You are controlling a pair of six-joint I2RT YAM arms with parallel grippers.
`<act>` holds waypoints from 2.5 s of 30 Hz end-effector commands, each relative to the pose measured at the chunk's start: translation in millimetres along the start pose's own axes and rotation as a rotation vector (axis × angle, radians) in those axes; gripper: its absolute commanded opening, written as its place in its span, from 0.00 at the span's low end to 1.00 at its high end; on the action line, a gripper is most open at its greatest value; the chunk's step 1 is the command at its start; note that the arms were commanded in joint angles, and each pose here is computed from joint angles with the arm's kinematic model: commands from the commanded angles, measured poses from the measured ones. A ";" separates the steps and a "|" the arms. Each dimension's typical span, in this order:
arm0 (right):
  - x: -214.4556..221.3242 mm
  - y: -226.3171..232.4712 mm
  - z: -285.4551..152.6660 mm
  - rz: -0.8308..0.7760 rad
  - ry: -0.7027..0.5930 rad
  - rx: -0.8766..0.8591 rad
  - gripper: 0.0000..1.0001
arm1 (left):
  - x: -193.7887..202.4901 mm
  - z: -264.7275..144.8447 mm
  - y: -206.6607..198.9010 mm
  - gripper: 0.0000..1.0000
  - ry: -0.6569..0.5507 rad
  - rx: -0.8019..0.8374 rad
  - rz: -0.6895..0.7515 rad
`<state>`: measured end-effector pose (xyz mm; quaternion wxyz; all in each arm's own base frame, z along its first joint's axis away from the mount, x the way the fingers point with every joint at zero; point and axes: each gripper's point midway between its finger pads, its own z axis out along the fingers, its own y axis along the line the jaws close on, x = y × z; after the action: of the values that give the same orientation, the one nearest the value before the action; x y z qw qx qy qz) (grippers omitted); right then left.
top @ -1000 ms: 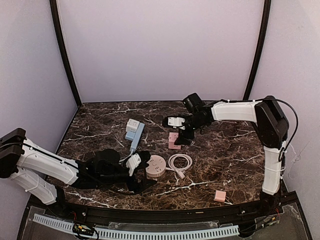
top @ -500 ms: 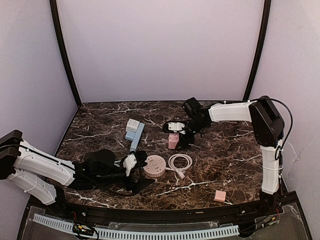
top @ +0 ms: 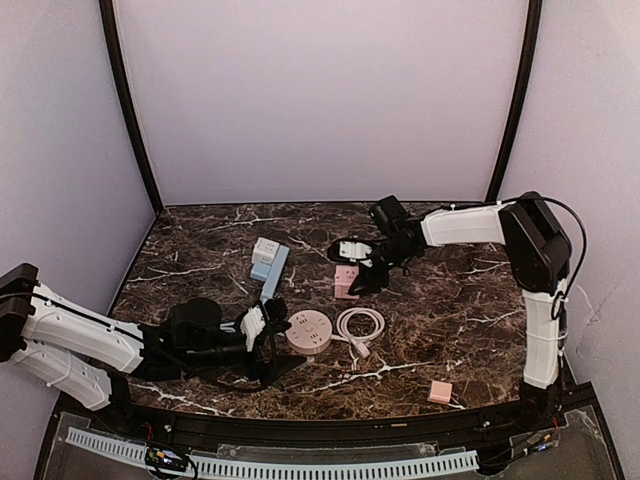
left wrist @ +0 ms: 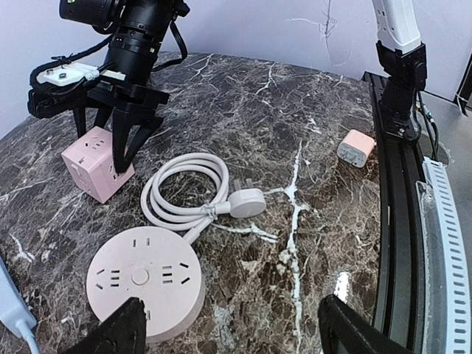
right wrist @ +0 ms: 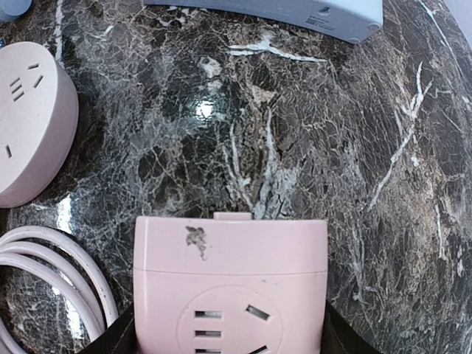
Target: Insert the plug
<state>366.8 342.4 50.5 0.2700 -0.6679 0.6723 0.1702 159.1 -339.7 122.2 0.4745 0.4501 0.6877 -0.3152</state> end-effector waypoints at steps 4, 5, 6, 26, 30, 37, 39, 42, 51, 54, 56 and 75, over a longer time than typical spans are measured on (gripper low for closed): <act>-32.2 5.4 -30.7 -0.008 -0.151 0.015 0.40 | -18.9 -11.2 0.6 0.81 -0.051 0.014 -0.054; -39.4 8.6 -38.4 -0.013 -0.181 0.013 0.38 | -19.7 -13.0 0.5 0.81 -0.054 0.014 -0.055; -45.6 12.4 -45.7 -0.019 -0.208 0.008 0.37 | -22.0 -16.7 2.8 0.83 -0.065 0.000 -0.057; -123.8 157.6 -141.9 0.000 -0.594 -0.240 0.23 | -49.4 -37.9 13.2 0.99 0.034 -0.040 0.049; -124.8 178.9 -152.6 -0.005 -0.627 -0.266 0.23 | -61.1 -37.6 1.7 0.99 0.076 0.034 0.081; -125.4 200.0 -172.8 -0.026 -0.658 -0.271 0.23 | -83.4 -34.9 -14.4 0.99 0.109 0.137 0.116; -126.0 203.1 -176.1 -0.029 -0.664 -0.270 0.22 | -88.9 -31.0 -23.2 0.99 0.110 0.192 0.112; -126.9 206.5 -176.5 -0.027 -0.663 -0.271 0.21 | -94.1 -18.9 -28.2 0.99 0.133 0.226 0.098; -128.0 209.6 -167.9 -0.028 -0.639 -0.254 0.16 | -115.0 3.9 -42.8 0.95 0.095 0.277 0.082; -128.3 212.2 -166.4 -0.037 -0.636 -0.253 0.16 | -123.3 9.8 -42.1 0.93 0.065 0.273 0.082; -128.6 212.5 -165.6 -0.039 -0.633 -0.249 0.16 | -126.8 12.8 -43.8 0.93 0.059 0.283 0.076; -127.0 214.3 -167.4 -0.065 -0.643 -0.222 0.16 | -134.4 29.4 -48.2 0.32 0.071 0.315 0.027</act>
<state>132.1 354.6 217.0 0.3704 -0.6196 0.5401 0.4326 145.0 -419.7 223.6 0.3736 0.5456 0.6463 -0.3808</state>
